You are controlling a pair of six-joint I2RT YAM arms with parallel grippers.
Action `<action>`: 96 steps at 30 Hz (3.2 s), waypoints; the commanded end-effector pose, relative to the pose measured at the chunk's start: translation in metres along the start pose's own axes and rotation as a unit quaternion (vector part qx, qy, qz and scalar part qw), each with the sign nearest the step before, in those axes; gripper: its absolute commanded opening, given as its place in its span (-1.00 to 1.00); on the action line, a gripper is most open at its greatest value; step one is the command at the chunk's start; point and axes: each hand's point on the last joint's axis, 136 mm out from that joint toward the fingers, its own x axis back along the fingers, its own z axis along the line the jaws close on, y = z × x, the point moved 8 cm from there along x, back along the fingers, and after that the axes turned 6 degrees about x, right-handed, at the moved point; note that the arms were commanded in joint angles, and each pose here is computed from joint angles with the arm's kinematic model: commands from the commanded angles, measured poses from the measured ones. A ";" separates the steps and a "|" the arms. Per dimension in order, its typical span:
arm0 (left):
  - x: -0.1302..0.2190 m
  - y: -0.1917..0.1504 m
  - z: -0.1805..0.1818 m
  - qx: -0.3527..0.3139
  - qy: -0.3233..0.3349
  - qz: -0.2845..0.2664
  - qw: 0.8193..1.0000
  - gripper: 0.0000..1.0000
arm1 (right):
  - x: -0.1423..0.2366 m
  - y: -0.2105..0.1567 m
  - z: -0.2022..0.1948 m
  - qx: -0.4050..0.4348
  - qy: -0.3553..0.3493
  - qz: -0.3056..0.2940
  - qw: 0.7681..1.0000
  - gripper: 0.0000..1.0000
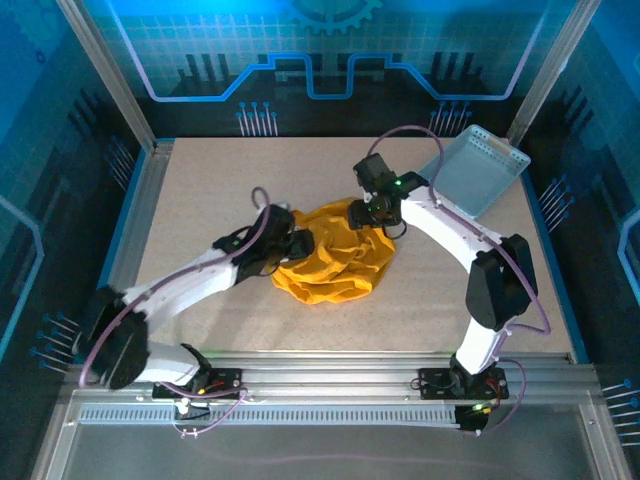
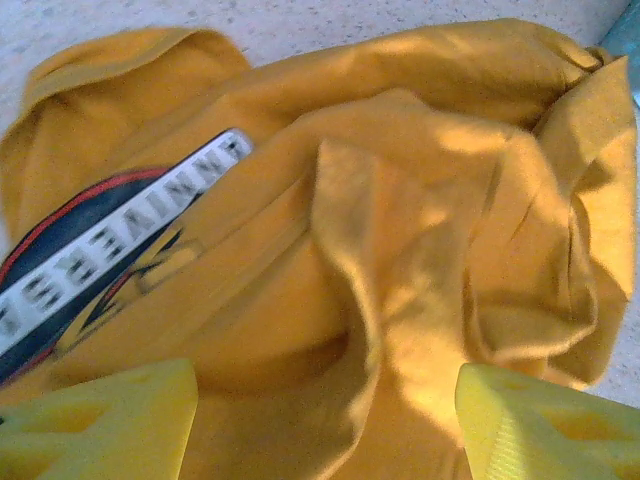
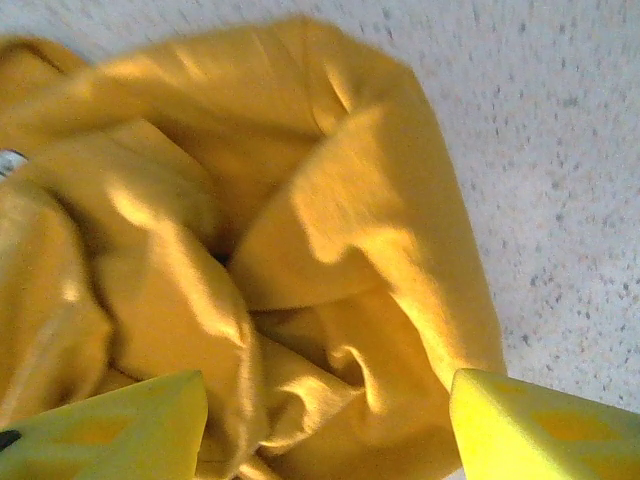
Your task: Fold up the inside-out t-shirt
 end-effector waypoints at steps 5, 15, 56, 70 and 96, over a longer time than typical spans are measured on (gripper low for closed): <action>-0.062 -0.001 -0.012 -0.065 0.077 0.101 0.990 0.04 | 0.000 -0.015 -0.007 -0.031 0.006 -0.015 0.999 0.35; -0.054 0.034 -0.006 -0.046 0.069 0.062 0.995 -1.00 | -0.025 -0.005 -0.035 -0.071 0.003 -0.015 0.997 0.48; 0.052 0.030 0.126 0.203 0.036 0.017 0.978 0.24 | 0.078 -0.038 0.081 0.090 0.086 -0.105 0.987 0.46; -0.021 -0.019 0.065 0.140 -0.034 0.126 0.982 0.27 | -0.052 -0.075 0.068 0.030 0.036 0.030 0.998 0.62; -0.070 -0.039 -0.046 -0.031 0.014 0.172 0.984 0.30 | 0.014 -0.141 -0.056 -0.201 -0.077 0.001 0.977 -0.08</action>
